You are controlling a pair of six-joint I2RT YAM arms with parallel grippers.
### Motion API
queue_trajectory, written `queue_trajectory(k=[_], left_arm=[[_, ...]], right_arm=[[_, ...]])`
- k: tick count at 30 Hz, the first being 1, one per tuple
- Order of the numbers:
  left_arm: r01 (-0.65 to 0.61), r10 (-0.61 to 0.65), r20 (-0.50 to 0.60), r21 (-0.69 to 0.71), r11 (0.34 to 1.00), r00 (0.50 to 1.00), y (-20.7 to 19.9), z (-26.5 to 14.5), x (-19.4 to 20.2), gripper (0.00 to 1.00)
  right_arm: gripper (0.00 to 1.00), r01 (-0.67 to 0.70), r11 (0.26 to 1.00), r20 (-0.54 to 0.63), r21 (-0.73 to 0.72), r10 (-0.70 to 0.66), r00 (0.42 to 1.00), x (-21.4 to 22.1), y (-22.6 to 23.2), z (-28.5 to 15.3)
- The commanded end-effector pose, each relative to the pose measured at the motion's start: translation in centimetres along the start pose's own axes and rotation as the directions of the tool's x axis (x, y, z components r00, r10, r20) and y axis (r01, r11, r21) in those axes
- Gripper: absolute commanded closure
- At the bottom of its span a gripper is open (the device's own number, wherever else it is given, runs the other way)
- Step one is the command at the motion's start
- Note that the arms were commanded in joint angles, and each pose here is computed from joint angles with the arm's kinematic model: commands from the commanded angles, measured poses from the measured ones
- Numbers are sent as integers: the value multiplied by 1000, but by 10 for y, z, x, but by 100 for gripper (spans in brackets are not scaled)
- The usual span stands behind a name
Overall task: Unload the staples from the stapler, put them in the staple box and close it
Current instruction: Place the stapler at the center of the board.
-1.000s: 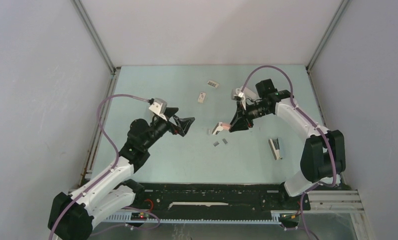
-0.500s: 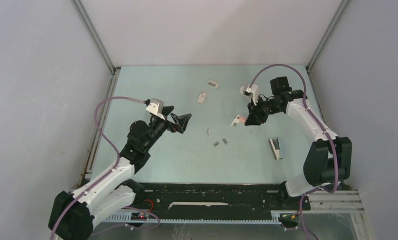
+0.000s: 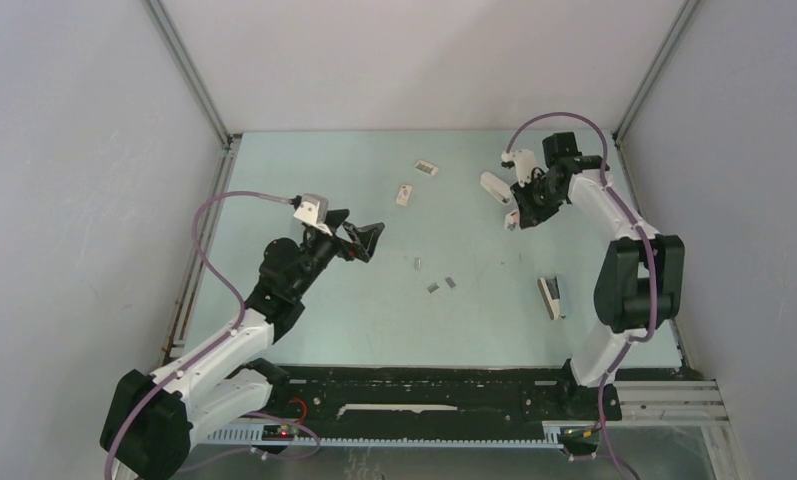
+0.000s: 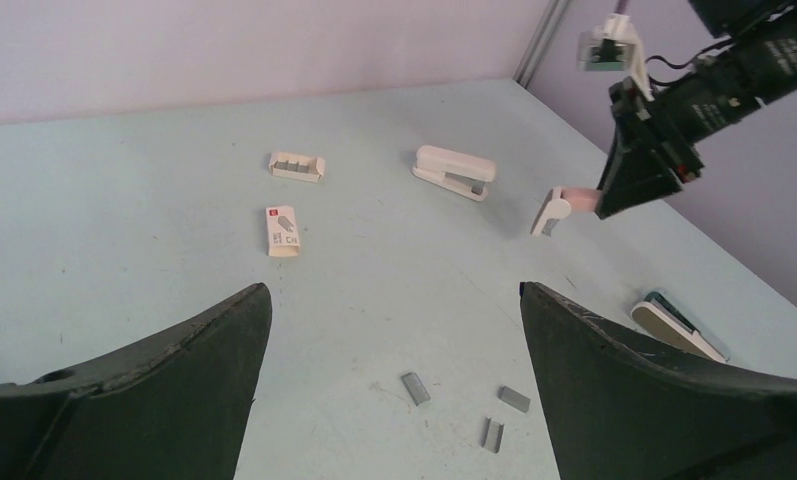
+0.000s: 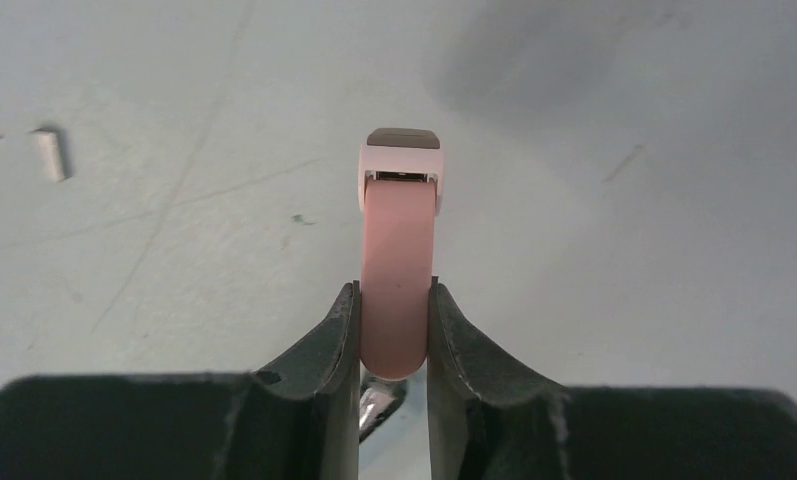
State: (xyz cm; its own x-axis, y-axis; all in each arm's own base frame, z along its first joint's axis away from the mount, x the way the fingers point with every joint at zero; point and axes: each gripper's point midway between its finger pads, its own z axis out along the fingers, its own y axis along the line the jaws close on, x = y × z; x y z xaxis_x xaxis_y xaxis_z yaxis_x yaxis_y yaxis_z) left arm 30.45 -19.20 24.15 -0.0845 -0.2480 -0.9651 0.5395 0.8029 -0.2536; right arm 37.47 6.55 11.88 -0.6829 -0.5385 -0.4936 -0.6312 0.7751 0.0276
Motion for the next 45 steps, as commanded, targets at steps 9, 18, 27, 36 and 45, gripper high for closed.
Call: queue_trajectory(k=[9, 18, 27, 36, 45], left_arm=[[-7, 8, 54, -18, 1000, 999, 6, -3, -8, 0], [-9, 9, 54, -1, 1000, 999, 3, -2, -8, 0], [-5, 5, 53, 14, 1000, 999, 1, -2, -7, 0], [5, -7, 54, 37, 999, 999, -3, -1, -6, 0], [19, -22, 67, 46, 999, 997, -6, -5, -10, 0]], right_arm=[[99, -26, 984, -191, 174, 60, 980, -12, -74, 4], [95, -17, 985, -286, 173, 67, 956, -12, -97, 11], [94, 14, 986, -393, 167, 53, 918, 18, -103, -11], [96, 7, 992, -464, 122, 51, 884, 38, -106, 6], [91, 36, 983, -375, 179, 34, 926, 0, -114, 61]])
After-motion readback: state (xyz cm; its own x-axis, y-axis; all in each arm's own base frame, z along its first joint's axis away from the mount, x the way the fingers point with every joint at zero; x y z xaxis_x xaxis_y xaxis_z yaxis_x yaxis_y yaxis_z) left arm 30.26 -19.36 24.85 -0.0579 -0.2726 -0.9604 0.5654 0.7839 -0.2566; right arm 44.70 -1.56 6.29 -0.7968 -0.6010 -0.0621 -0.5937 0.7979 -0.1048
